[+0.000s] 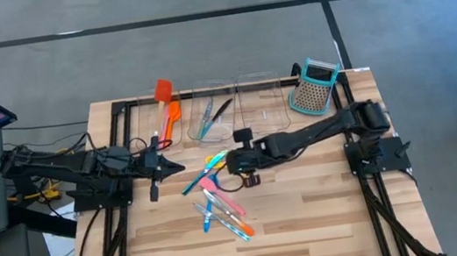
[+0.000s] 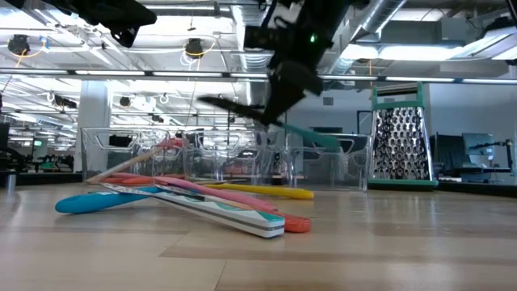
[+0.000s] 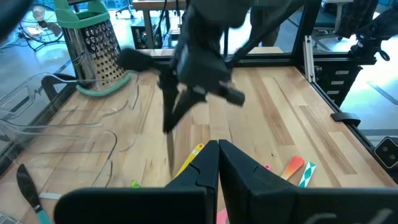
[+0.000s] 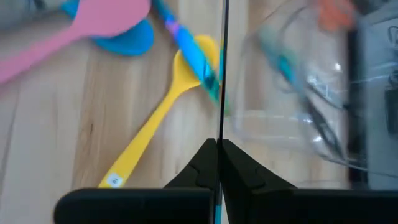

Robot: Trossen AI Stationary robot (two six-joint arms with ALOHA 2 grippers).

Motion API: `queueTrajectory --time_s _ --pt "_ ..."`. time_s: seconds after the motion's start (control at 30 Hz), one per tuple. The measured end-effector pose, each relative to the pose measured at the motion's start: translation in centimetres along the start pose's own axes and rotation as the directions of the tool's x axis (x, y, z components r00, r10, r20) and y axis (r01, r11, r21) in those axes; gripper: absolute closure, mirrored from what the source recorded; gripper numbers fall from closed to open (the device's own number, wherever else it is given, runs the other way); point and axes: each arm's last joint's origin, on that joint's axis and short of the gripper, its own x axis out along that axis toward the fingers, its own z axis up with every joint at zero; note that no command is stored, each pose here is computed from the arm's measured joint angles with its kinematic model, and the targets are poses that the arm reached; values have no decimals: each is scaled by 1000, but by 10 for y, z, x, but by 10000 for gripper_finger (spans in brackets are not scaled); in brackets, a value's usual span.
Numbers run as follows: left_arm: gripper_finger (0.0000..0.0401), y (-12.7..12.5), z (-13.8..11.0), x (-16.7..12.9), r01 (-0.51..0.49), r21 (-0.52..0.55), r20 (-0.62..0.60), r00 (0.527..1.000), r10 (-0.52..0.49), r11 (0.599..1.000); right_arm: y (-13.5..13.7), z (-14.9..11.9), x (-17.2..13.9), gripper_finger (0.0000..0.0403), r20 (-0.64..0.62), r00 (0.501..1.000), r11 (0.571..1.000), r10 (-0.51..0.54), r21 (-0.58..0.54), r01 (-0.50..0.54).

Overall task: Pick & Place Kitchen Items
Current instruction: Put the blue knife into the middle transparent bin

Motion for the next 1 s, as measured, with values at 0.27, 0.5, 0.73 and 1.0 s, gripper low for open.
queueTrajectory --time_s 0.27,0.5,0.73,1.0 --pt "400 0 0 0 -1 -1 4 1000 1 1000 -24 10 -51 403 218 975 993 38 99 -61" --pt "396 1 -2 9 -86 6 -26 996 86 996 -38 4 -64 403 394 918 986 49 128 -108" --pt "350 7 -4 38 -182 1 -40 982 182 983 -46 -17 -52 403 520 852 967 61 182 -180" --pt "321 20 -11 62 -247 12 -69 967 247 969 -38 -57 -35 403 638 769 935 37 251 -253"
